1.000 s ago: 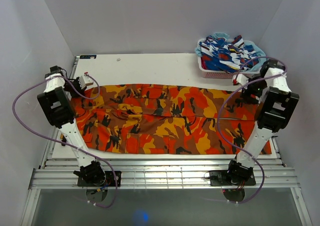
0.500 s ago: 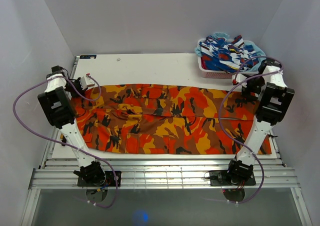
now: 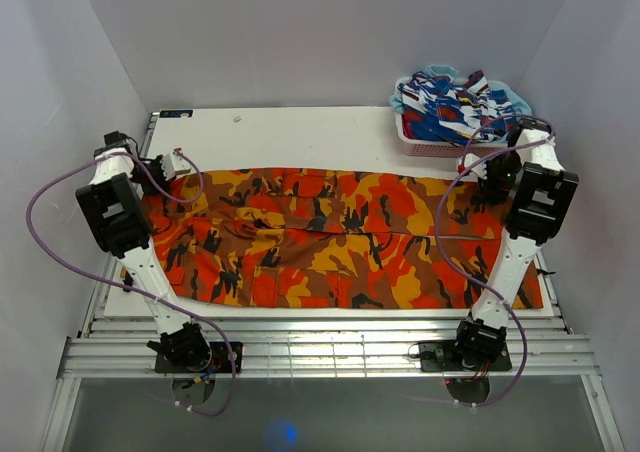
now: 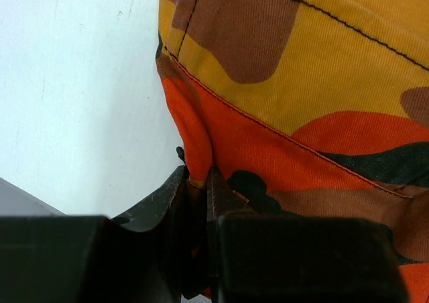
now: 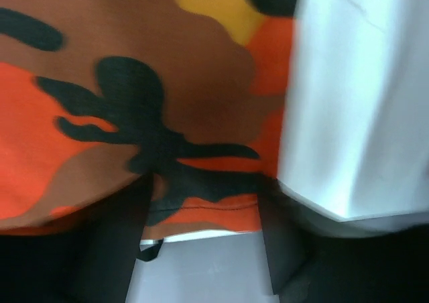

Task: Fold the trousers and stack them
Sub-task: Fold the trousers

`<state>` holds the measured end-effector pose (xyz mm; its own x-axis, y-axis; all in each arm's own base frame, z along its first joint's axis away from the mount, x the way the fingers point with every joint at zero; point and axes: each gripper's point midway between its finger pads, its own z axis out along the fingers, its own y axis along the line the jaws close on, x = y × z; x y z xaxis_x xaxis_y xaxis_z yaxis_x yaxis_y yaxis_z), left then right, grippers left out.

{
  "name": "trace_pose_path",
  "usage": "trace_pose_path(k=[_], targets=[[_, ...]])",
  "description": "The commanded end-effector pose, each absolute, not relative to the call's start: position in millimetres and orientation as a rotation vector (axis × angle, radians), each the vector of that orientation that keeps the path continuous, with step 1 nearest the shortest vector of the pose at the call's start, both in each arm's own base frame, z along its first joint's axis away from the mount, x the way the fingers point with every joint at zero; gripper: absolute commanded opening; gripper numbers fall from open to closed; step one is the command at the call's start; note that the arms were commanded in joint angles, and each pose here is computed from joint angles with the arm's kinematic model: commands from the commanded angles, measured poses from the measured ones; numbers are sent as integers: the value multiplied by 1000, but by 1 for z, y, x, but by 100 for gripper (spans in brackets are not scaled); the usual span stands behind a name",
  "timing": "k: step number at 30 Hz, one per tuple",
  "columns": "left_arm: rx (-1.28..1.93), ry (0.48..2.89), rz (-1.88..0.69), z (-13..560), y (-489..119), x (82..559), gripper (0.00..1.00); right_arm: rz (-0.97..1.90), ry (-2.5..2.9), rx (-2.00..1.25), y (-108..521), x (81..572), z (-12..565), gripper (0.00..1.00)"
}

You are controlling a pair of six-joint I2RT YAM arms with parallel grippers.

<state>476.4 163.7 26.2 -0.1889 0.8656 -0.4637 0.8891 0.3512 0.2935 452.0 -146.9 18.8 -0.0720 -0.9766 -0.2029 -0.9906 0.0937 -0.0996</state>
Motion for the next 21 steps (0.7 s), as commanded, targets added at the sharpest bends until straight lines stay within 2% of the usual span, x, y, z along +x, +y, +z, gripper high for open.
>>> trace_pose_path(k=[1, 2, 4, 5, 14, 21], targets=[[1563, 2107, -67, 25, 164, 457, 0, 363, 2215, -2062, -132, 412, -42, 55], [1552, 2112, -72, 25, 163, 457, 0, 365, 2219, -2056, -131, 411, -42, 49], [1538, 2108, -75, 28, 161, 457, 0, 338, 2218, -2031, -130, 415, -33, 24], [1518, 2118, -79, 29, 161, 457, 0, 308, 2220, -2012, -133, 418, -25, 9], [1301, 2068, -6, 63, 163, 483, 0, 83, 2125, -1722, -142, 448, 62, 8], [976, 1938, 108, 130, 183, 509, 0, -113, 2053, -1538, -160, 453, 102, 8]])
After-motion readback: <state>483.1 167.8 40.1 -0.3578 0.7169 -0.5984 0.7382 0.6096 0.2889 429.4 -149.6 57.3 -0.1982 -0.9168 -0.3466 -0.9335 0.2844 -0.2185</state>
